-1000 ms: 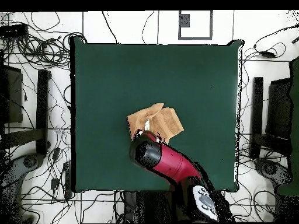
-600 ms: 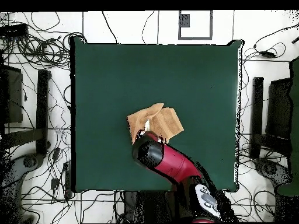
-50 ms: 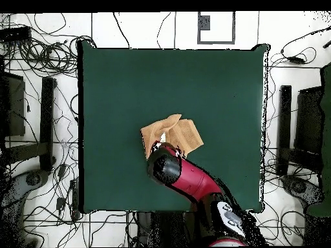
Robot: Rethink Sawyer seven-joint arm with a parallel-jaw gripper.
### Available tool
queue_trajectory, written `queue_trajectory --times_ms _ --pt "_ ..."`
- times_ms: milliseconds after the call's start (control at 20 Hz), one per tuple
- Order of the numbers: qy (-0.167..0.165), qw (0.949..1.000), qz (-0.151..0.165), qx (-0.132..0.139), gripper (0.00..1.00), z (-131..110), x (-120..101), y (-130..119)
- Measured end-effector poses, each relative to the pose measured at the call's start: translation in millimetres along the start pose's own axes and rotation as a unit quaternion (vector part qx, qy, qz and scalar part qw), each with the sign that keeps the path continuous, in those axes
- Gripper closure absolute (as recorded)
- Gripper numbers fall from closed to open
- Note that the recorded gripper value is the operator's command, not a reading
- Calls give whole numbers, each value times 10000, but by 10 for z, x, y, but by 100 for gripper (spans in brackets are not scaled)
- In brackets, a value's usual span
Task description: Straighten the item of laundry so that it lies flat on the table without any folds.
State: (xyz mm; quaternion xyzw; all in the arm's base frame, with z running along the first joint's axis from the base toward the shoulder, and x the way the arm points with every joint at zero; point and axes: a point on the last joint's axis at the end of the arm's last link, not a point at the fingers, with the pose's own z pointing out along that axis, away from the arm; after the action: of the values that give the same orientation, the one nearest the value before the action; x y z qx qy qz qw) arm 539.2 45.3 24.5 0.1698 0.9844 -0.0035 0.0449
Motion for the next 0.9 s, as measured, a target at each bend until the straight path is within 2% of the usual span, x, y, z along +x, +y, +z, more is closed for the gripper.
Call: queue_trajectory --times_ms 900 --pt "10 9999 -147 10 0 19 54 23"
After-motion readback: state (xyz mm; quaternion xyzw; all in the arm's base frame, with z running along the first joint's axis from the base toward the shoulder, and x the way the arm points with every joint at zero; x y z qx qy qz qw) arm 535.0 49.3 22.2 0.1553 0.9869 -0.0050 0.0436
